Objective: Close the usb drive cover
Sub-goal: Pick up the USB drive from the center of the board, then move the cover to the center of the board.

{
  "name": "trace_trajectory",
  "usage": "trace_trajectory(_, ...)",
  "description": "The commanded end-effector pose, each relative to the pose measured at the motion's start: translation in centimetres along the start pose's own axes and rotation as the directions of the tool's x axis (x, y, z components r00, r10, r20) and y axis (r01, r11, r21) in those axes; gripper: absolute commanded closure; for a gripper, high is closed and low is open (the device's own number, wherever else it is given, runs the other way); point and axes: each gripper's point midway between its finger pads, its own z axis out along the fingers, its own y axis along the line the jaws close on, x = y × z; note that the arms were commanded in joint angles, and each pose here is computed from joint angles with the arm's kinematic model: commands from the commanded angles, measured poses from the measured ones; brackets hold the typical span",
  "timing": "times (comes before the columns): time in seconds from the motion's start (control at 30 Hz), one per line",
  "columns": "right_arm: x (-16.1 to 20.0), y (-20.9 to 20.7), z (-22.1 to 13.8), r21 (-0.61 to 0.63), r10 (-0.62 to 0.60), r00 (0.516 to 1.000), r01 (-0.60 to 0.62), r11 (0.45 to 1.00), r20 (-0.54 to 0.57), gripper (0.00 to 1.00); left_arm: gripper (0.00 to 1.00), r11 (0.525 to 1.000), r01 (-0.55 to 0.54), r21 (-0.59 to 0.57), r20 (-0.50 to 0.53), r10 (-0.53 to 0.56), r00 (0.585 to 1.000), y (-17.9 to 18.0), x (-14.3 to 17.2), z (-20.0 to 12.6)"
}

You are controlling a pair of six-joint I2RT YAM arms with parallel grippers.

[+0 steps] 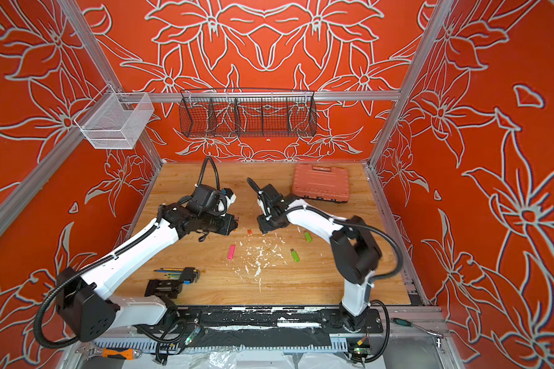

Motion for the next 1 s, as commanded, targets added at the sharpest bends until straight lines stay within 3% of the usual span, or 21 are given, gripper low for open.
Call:
trace_trajectory(0.0, 0.5, 2.6, 2.1, -0.037, 0.000, 0.996, -0.004, 0.999, -0.094, 0.43, 0.98, 0.996, 0.083, -0.006, -0.049, -0.084, 0.995, 1.3, 2.6, -0.8)
trace_trajectory(0.27, -0.9, 3.6, 5.7, 0.053, -0.142, 0.981, 0.149, 0.987, -0.129, 0.41, 0.98, 0.993, 0.104, 0.060, 0.043, -0.106, 0.993, 1.2, 3.2, -2.6)
trace_trajectory(0.57, -1.6, 2.3, 7.5, 0.156, -0.159, 0.969, 0.190, 0.969, -0.188, 0.45, 0.97, 0.993, 0.096, 0.063, 0.056, -0.100, 0.993, 1.2, 3.2, -3.0)
trace_trajectory(0.9, -0.6, 2.6, 8.1, 0.123, -0.148, 0.967, 0.176, 0.977, -0.209, 0.65, 0.97, 0.994, 0.094, 0.058, 0.066, -0.098, 0.993, 1.3, 3.0, -3.0)
trace_trajectory(0.97, -0.4, 2.4, 7.8, 0.126, -0.147, 0.968, 0.175, 0.976, -0.201, 0.74, 0.97, 0.994, 0.097, 0.049, 0.065, -0.100, 0.993, 1.5, 3.0, -2.9)
